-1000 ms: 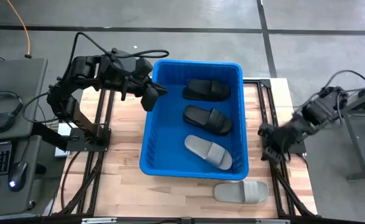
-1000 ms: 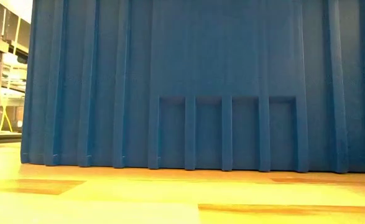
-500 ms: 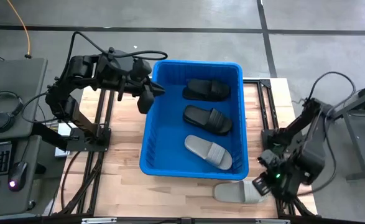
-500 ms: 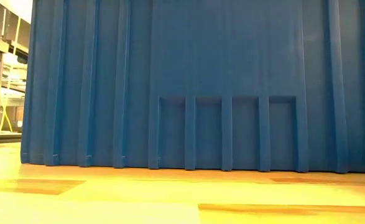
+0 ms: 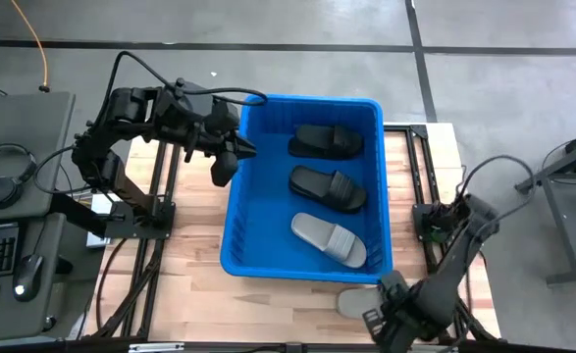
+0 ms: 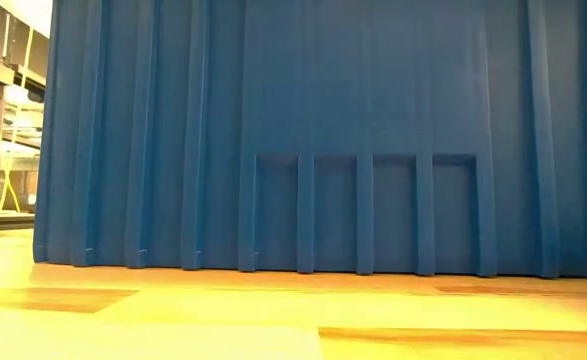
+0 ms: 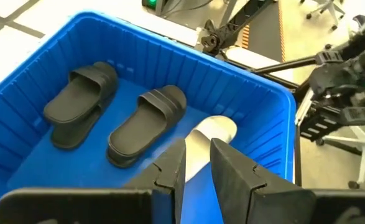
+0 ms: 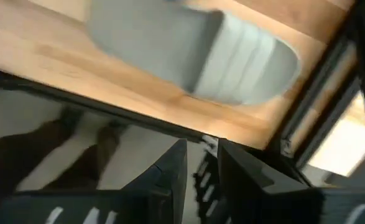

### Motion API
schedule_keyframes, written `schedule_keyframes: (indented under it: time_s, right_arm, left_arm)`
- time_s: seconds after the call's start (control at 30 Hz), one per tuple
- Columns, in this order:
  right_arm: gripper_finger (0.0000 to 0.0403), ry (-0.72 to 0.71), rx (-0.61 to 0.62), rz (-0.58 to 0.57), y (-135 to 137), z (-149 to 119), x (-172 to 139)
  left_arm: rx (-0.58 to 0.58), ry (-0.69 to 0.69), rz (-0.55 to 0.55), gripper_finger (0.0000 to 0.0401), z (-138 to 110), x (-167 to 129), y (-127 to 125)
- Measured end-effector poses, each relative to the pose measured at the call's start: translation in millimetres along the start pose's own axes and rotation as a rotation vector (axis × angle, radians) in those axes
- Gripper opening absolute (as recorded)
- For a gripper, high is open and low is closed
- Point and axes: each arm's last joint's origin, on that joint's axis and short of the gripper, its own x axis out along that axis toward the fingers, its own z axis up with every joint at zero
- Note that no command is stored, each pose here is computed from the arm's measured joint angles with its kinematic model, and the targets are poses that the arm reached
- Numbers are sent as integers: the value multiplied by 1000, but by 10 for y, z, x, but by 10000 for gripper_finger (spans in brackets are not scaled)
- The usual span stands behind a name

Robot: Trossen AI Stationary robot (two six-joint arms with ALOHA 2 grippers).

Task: Pick and place slides into bin
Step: Stack the gray slipper on the gray slipper in the blue bin

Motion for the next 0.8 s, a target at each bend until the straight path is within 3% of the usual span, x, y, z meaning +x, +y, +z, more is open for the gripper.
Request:
schedule_keyframes:
  time_s: [0.3, 0.8]
  right_arm:
    - [78, -47, 191, -48, 330, -201, 347]
    - [78, -41, 222, -179, 590, -162, 762]
  left_arm:
    - [30, 13, -23, 63, -8, 0, -5]
    - [86, 18, -23, 63, -12, 2, -4]
